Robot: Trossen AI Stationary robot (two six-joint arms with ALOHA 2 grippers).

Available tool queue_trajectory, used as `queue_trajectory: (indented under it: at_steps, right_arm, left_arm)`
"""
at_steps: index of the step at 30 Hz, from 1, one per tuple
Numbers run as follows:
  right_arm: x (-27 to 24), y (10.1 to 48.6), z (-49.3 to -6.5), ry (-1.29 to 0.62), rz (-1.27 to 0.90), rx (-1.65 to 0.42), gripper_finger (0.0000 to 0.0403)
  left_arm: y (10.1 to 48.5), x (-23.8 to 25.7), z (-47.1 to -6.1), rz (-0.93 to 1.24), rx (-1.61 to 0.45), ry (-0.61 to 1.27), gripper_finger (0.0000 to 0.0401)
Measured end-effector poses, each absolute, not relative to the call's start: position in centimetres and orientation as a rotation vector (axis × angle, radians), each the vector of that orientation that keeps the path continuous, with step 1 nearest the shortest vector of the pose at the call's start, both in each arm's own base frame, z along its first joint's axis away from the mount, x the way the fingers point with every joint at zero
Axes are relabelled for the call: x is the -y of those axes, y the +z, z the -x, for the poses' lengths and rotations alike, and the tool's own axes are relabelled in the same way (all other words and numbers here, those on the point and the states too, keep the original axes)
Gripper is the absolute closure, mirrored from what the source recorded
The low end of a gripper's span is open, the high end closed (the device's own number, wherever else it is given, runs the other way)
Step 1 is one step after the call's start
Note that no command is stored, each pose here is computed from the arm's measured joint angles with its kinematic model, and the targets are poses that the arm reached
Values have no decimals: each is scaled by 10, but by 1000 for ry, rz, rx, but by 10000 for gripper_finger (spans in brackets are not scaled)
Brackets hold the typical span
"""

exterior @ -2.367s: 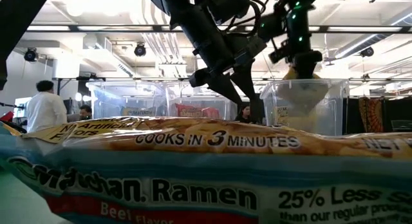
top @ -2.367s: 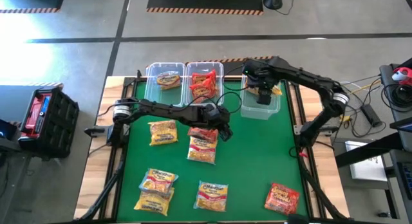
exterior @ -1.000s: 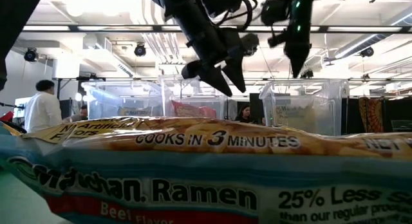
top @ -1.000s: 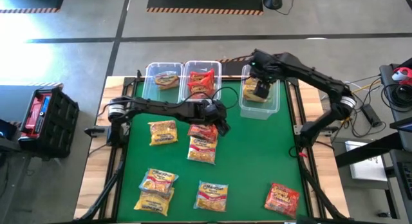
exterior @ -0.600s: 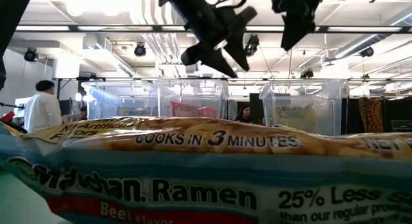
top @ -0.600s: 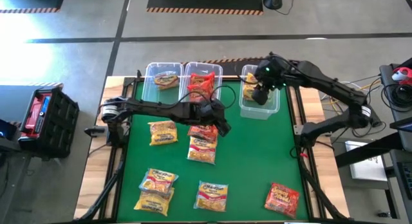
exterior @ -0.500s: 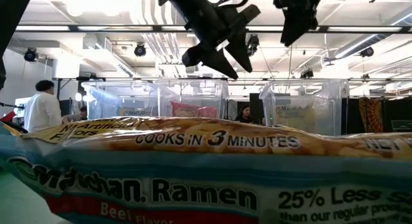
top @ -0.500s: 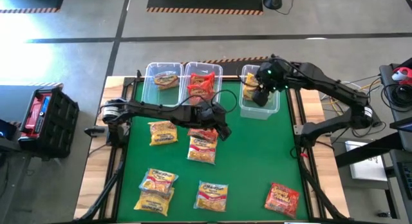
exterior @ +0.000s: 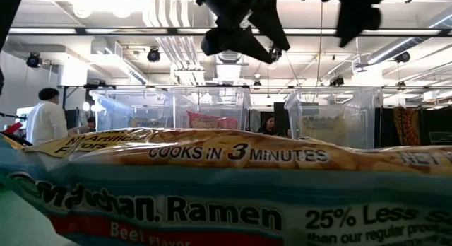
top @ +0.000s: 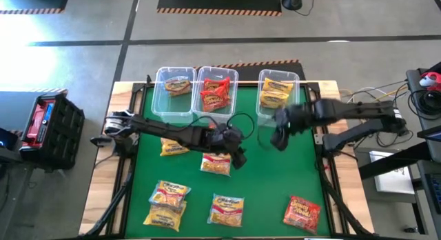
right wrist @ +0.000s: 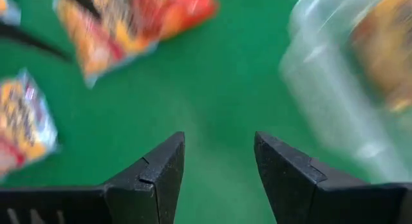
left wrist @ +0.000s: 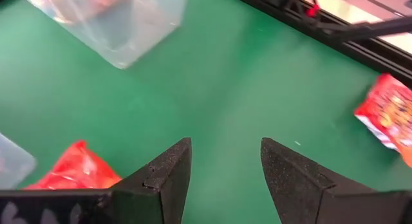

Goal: Sort Maruchan noodles
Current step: Put the bottom orange noodle pack into the top center transparent bin

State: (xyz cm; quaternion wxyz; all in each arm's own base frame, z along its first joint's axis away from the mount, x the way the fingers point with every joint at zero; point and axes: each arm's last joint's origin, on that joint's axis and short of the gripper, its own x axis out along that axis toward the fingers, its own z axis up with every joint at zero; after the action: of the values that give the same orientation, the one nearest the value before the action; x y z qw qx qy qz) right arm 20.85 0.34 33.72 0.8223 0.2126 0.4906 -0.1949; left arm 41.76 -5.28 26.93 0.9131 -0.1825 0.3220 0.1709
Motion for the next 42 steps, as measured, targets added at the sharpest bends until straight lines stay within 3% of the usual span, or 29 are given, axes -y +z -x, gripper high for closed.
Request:
queue_trajectory:
  at_steps: [9,15,25,42]
  right_arm:
    - [-81,293,-190,-158,-635,-1369,227]
    - [-121,269,-167,-45,-599,-1562,227]
    - [-180,245,-156,206,-552,-1551,227]
    - [-232,183,-151,238,-209,-1700,227]
  left_arm:
    - [269,84,-412,454,-661,322,231]
    - [272,103,-410,536,-589,370,231]
    - [285,136,-409,725,-402,336,231]
    - [287,181,-388,814,-278,429,231]
